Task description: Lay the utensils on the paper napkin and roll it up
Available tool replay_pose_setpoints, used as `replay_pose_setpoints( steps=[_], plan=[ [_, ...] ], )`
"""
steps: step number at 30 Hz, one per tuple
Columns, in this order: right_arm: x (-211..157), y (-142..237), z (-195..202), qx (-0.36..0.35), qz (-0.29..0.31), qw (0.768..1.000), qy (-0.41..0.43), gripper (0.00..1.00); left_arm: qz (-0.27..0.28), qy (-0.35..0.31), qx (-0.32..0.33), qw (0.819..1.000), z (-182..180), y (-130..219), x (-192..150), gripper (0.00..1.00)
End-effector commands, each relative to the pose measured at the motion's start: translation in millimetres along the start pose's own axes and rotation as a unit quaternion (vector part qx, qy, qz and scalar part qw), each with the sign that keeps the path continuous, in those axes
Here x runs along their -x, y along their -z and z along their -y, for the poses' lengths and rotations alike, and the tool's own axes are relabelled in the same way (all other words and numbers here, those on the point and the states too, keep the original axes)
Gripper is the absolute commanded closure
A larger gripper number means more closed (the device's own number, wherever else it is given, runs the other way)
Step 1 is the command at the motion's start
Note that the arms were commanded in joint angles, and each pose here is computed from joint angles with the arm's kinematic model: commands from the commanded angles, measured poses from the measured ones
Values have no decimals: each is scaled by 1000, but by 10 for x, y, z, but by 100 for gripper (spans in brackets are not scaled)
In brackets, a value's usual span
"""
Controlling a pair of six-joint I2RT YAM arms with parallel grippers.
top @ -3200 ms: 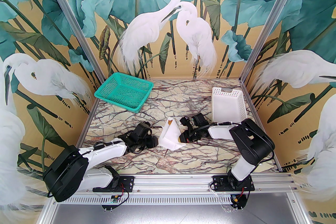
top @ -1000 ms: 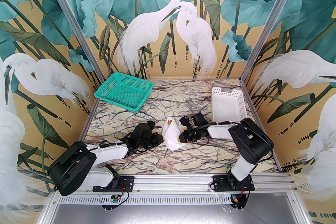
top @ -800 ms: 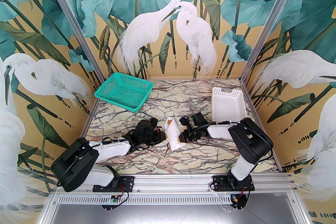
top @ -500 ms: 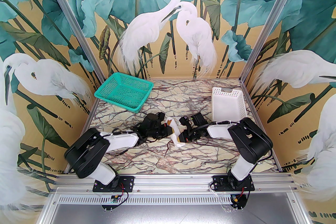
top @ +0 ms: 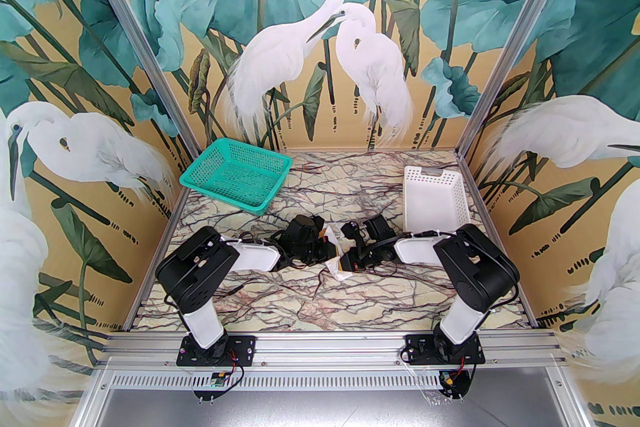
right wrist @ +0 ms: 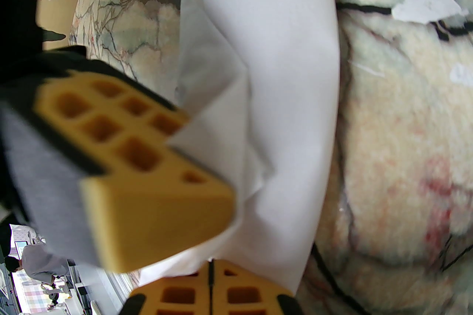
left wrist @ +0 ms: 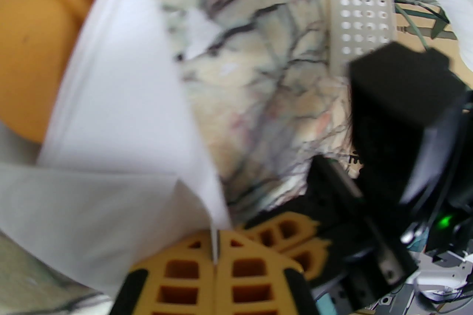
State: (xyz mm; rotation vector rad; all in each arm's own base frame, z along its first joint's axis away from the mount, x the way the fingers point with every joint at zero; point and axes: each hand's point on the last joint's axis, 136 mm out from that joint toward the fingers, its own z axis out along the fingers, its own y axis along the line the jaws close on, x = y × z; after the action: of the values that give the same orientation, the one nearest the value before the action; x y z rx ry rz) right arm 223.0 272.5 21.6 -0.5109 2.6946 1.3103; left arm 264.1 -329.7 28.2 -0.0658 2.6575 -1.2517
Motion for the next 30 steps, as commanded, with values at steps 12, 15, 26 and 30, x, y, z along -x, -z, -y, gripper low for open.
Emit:
replay_pose_setpoints(
  steps=[12, 15, 26, 30],
  plan=[
    [-175, 224, -96, -8, 9, 1000, -25, 99, -2, 4, 33, 999, -186, -87, -50, 98],
    [-227, 173, -57, 0, 3, 999, -33, 100, -1, 2, 32, 999, -176, -79, -48, 98],
    [-446, 62, 329, -66, -32, 995, -68, 100, 23, -13, 15, 1000, 22, 43, 51, 100],
    [-514, 55, 432, -86, -36, 992, -83, 100, 28, -28, 13, 999, 159, 122, 94, 100]
  ],
)
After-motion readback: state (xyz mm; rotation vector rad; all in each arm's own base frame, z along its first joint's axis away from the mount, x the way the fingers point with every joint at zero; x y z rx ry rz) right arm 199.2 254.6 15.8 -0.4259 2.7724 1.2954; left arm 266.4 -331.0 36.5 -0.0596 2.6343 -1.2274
